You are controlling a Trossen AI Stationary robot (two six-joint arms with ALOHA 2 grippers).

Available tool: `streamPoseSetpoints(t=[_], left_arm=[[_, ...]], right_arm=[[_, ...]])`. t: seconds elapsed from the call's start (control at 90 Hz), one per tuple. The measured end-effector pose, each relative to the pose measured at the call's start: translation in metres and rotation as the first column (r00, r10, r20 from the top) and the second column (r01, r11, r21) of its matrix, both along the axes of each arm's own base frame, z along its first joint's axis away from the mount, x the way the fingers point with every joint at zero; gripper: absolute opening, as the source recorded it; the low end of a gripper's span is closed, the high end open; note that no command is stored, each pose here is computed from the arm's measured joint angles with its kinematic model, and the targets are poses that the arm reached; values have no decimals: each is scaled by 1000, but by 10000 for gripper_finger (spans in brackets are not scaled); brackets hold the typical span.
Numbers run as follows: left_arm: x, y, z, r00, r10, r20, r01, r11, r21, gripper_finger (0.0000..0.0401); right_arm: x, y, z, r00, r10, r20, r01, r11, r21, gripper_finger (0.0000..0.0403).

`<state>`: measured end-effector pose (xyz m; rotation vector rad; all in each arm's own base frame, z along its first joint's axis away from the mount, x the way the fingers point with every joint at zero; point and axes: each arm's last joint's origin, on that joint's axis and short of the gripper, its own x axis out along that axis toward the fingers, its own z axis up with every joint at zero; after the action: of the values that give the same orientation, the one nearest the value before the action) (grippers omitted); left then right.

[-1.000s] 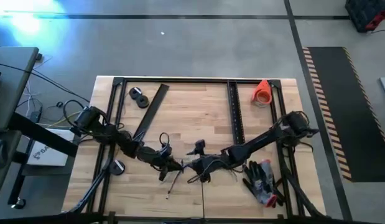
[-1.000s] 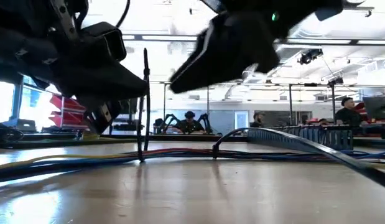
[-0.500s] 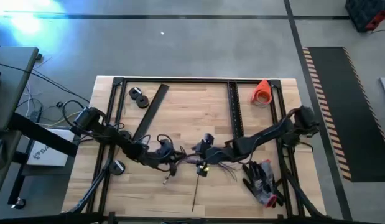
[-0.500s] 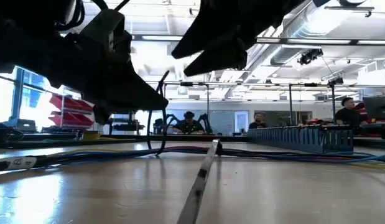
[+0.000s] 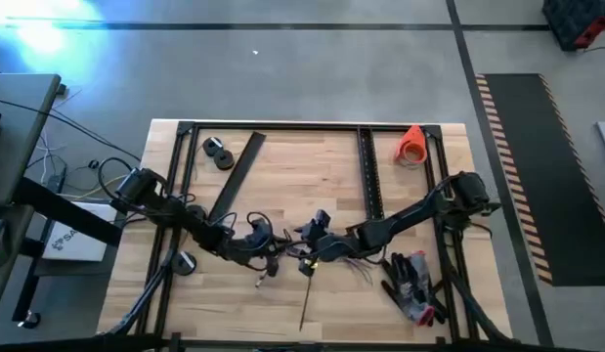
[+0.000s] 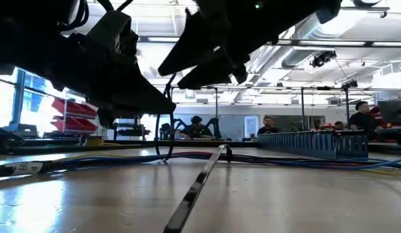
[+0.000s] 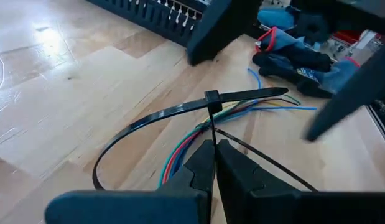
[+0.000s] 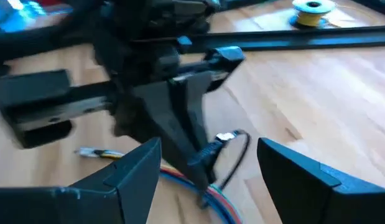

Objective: Ziptie cables
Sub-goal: Wrap the black zip tie on the cables

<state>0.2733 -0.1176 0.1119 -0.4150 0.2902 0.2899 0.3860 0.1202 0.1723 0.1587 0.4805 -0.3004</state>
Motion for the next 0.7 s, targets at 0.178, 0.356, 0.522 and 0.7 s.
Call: streamPoseSetpoints(t=[0.178,0.356,0.522,0.7], left_arm=[[0,0,0,1000,3,0,-3,1000,1,0],[0,0,0,1000,1,-4,-1,1000,2,0],[0,0,0,1000,2,-4,-2,1000,3,0],[0,0,-1,1000,2,-8,-2,1000,6,0]], right_arm=[[9,-1,-6,998,-60,-6,60,998,-21,249],[11,-7,-8,995,-102,-22,102,995,-3,211],[12,-10,-9,994,-102,-26,103,995,16,128],[12,-11,-9,996,-76,-39,77,997,29,34]])
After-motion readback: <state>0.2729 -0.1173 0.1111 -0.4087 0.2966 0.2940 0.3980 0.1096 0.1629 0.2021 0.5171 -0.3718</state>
